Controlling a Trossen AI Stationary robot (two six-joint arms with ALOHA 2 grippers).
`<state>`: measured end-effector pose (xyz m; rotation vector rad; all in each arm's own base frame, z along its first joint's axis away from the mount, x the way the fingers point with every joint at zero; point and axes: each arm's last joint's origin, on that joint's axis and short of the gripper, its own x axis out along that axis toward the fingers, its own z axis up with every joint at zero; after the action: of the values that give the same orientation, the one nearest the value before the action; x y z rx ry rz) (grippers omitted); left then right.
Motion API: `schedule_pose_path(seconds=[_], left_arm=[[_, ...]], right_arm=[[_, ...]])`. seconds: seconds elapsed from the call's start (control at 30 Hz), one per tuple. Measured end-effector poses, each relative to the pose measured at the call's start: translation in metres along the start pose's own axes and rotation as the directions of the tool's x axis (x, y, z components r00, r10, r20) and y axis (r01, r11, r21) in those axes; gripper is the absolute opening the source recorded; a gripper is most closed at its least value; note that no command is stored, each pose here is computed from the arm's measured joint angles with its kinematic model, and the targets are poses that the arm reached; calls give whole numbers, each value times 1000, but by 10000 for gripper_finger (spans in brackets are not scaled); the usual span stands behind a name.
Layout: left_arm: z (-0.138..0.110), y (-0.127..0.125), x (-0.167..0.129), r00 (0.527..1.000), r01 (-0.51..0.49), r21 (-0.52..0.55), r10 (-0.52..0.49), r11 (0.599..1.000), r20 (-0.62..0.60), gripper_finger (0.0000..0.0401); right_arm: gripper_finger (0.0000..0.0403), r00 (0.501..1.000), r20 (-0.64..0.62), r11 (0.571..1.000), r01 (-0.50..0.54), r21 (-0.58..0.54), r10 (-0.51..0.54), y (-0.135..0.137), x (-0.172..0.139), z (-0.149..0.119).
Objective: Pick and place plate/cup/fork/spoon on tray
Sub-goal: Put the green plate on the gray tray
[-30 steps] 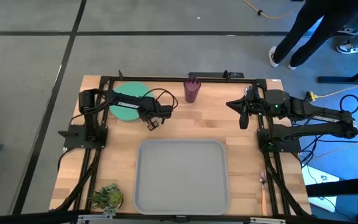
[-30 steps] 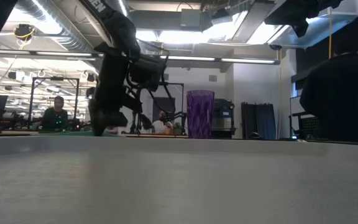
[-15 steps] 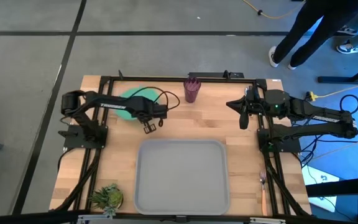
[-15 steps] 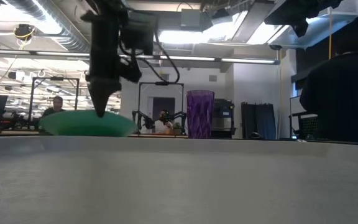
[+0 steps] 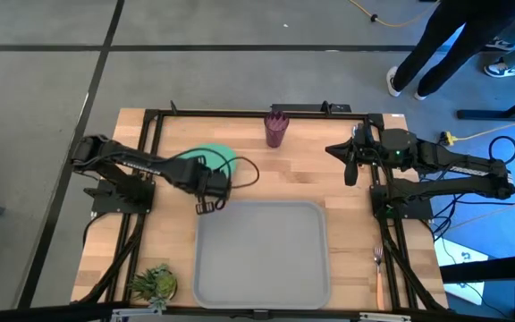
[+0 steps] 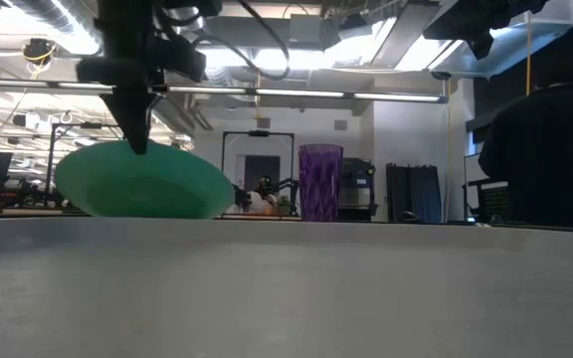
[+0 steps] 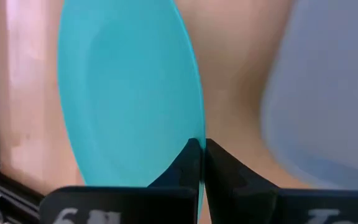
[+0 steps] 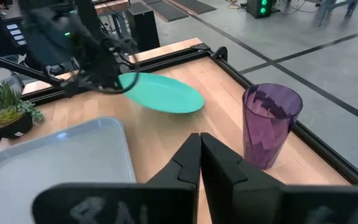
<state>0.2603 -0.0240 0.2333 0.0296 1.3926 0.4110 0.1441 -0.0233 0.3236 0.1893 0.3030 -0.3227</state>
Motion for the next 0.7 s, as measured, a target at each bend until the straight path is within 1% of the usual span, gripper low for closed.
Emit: schedule_pose_path(seconds=[0.17,0.23,0.3,0.47,0.57,0.7], left_arm=[[-4,-20,-13,999,35,58,-38,998,36,0],[-2,-28,-24,996,43,88,-50,995,79,0],[0,-34,-38,990,29,141,-48,990,132,0],[7,-43,-71,973,10,219,-60,976,224,0],[8,-46,-88,958,8,271,-85,962,273,0],[9,-51,-107,938,27,304,-129,952,321,0]], right_arm=[[17,1000,5,1000,-1,6,1,0,0,0],[17,1000,5,1000,-1,6,1,0,0,0],[17,1000,5,1000,-1,6,1,0,0,0],[17,1000,5,1000,-1,4,1,0,0,0],[17,1000,5,1000,-1,3,1,0,0,0],[17,1000,5,1000,-1,3,1,0,0,0]])
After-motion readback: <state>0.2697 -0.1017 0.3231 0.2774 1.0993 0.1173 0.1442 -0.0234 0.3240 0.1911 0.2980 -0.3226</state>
